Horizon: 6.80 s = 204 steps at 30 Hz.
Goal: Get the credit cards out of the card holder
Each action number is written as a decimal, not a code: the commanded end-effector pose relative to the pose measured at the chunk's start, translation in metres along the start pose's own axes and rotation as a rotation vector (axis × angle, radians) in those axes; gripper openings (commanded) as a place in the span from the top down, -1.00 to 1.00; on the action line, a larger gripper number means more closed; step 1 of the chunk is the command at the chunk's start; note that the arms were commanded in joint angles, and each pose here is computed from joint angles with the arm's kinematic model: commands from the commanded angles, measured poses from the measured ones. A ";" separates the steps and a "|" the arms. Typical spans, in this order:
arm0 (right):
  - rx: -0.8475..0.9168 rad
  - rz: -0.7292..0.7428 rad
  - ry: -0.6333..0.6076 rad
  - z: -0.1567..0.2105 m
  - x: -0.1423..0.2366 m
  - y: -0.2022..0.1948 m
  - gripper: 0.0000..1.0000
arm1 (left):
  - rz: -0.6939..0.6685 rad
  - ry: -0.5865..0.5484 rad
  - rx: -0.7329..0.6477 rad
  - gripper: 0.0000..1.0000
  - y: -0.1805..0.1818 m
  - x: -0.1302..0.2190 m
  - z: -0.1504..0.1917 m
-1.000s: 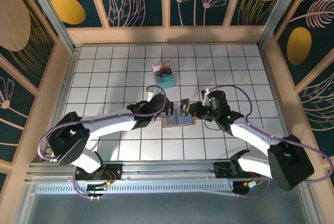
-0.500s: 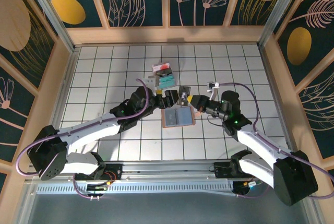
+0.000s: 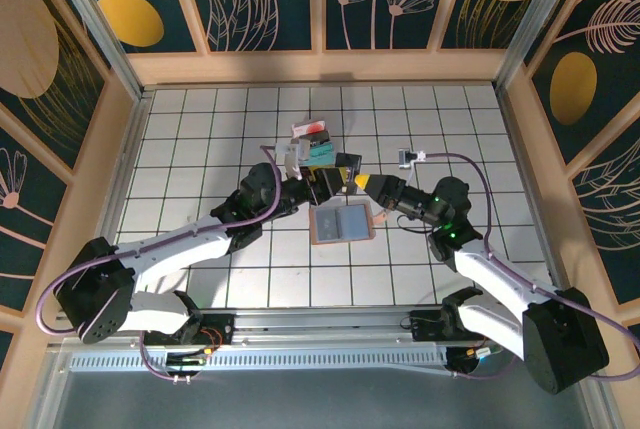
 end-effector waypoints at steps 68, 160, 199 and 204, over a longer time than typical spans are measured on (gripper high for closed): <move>0.102 0.806 -0.549 -0.043 0.083 -0.002 -0.98 | -0.117 0.781 -1.214 1.00 0.202 -0.104 -0.064; 0.037 0.854 -0.417 -0.030 0.073 -0.026 -0.81 | -0.155 0.844 -0.948 0.03 0.195 -0.104 -0.067; 0.251 1.226 0.362 0.098 -0.089 -0.103 -0.02 | -0.777 -0.120 -0.318 -0.98 0.121 0.101 -0.069; 0.251 1.223 0.383 0.101 -0.090 -0.108 -0.05 | -0.816 -0.136 -0.273 -0.98 0.125 0.106 -0.066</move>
Point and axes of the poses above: each hand's point on the last joint's axis, 136 mm out from that joint toward the fingers, its own x axis back along the fingers, its own y axis along the line the jaws close on, z = x × y, the point moved 7 cm from there along x, back along the fingers, and after that the axes turned 7 degrees about -x, right-handed, at the moved point
